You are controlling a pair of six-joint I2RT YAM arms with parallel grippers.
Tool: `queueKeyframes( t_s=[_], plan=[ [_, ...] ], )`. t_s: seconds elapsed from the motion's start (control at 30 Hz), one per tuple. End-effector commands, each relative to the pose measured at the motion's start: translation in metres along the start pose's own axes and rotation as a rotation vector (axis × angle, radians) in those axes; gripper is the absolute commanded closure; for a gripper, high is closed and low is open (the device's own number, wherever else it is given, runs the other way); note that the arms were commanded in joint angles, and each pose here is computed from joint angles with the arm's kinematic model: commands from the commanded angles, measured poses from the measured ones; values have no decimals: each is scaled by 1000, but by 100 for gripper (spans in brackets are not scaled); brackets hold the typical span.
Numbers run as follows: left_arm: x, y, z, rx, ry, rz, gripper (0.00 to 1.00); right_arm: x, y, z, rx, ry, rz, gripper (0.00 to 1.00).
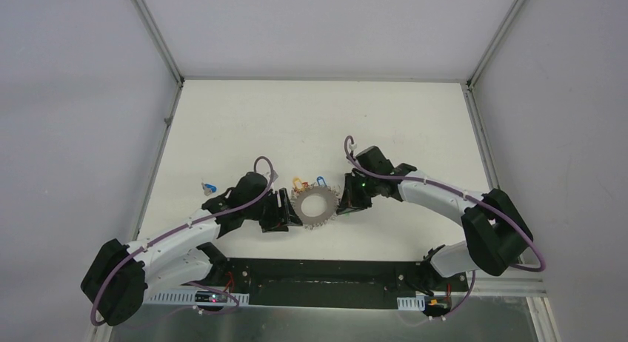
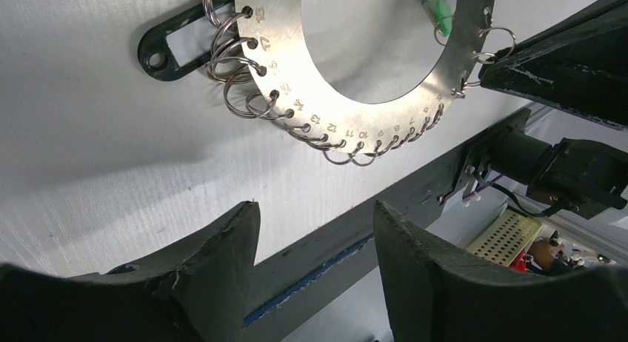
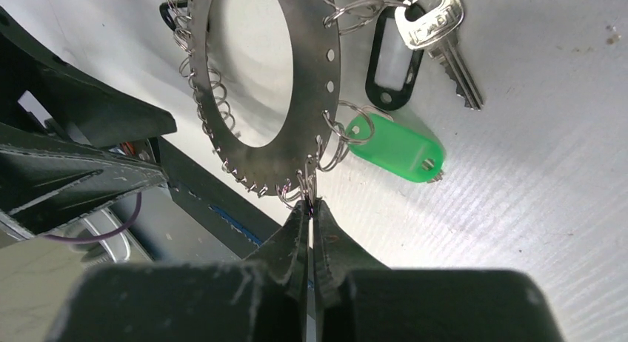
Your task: Put the keys on the keyring
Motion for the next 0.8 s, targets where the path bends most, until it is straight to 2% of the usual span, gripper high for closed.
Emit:
queueKeyframes(
  t_s=[0.0, 0.33, 0.6, 0.77],
  plan=[
    [8, -5, -6, -47, 36, -74, 41, 5, -20, 13, 31, -107, -2, 100],
    [10, -15, -9, -78, 72, -152, 41, 9, -41, 15, -30, -275, -31, 100],
    [9, -15, -9, -77, 71, -154, 41, 8, -41, 11, -49, -315, -22, 100],
    [10, -15, -8, -73, 69, -154, 41, 6, -41, 10, -44, -311, -18, 86]
  ],
)
Point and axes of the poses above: each gripper's point midway between its finger pads, its own y axis out along the fingers, its own z axis along the line the jaws close on, x = y × z, the point moved 9 cm from there along -y, back along the fingers, and after that the axes turned 1 degree about y, right-handed, at the moved point
